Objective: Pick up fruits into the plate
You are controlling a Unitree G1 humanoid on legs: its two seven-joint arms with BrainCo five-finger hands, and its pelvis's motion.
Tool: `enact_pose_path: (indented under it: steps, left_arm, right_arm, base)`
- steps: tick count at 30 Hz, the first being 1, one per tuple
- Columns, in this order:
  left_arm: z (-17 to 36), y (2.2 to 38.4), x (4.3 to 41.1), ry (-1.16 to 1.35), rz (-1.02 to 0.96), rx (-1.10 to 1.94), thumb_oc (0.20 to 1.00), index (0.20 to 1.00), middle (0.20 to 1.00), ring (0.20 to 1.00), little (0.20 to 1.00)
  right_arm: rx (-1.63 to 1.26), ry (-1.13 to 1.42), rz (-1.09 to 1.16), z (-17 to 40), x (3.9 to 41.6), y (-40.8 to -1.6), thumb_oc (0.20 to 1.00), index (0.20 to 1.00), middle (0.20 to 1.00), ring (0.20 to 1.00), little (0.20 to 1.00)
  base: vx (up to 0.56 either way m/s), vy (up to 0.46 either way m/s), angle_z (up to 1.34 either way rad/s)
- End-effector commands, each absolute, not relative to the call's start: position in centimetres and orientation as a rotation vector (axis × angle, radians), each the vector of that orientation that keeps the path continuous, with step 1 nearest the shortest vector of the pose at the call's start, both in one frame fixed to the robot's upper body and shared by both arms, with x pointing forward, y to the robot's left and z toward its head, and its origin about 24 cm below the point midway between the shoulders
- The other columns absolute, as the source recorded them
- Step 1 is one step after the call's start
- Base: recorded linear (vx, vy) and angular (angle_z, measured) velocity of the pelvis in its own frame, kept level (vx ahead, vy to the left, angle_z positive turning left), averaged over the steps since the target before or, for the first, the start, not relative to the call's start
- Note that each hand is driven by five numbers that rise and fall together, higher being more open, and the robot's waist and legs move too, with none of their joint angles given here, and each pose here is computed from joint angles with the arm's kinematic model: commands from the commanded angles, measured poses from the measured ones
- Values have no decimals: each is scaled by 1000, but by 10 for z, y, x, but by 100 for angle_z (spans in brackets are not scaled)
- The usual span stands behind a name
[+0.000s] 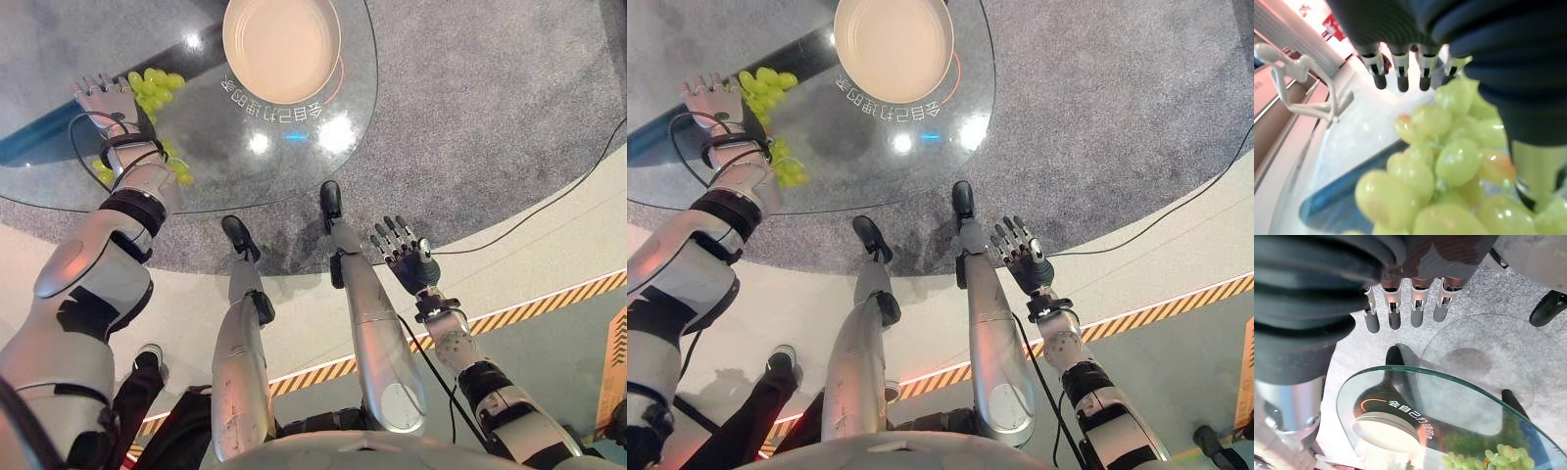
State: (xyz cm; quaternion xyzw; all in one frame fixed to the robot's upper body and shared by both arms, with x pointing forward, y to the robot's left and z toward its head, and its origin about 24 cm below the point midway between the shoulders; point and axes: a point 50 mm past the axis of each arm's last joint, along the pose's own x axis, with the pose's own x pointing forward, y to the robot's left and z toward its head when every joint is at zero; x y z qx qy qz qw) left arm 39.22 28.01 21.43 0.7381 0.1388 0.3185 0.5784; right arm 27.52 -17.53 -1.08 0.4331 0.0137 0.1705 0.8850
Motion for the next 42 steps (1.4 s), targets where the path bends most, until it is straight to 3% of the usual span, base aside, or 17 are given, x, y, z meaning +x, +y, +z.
enact_pose_path:
  steps: [1,2,3,27,42]
  left_arm:
    - [206,311,378,463,857,1586,1000,1000,1000,1000,1000]
    - [206,310,378,456,862,1571,708,708,708,708,708]
    - [206,309,379,443,863,1563,200,200,200,200,200]
    - [199,308,384,383,839,1458,200,200,200,200,200]
    - [175,297,390,50,580,792,200,200,200,200,200]
  right_arm:
    - [942,5,360,-16,257,-170,1000,1000,1000,1000,1000]
    - [944,3,366,-16,257,-169,1000,1000,1000,1000,1000]
    - [945,2,371,-15,258,-168,1000,1000,1000,1000,1000]
    - [947,29,409,-19,259,-164,1000,1000,1000,1000,1000]
    - [901,-12,422,-11,257,-161,1000,1000,1000,1000,1000]
  base:
    - [11,-6,4]
    - [13,-5,5]
    - [11,-3,6]
    - [1,0,0]
    - [0,2,0]
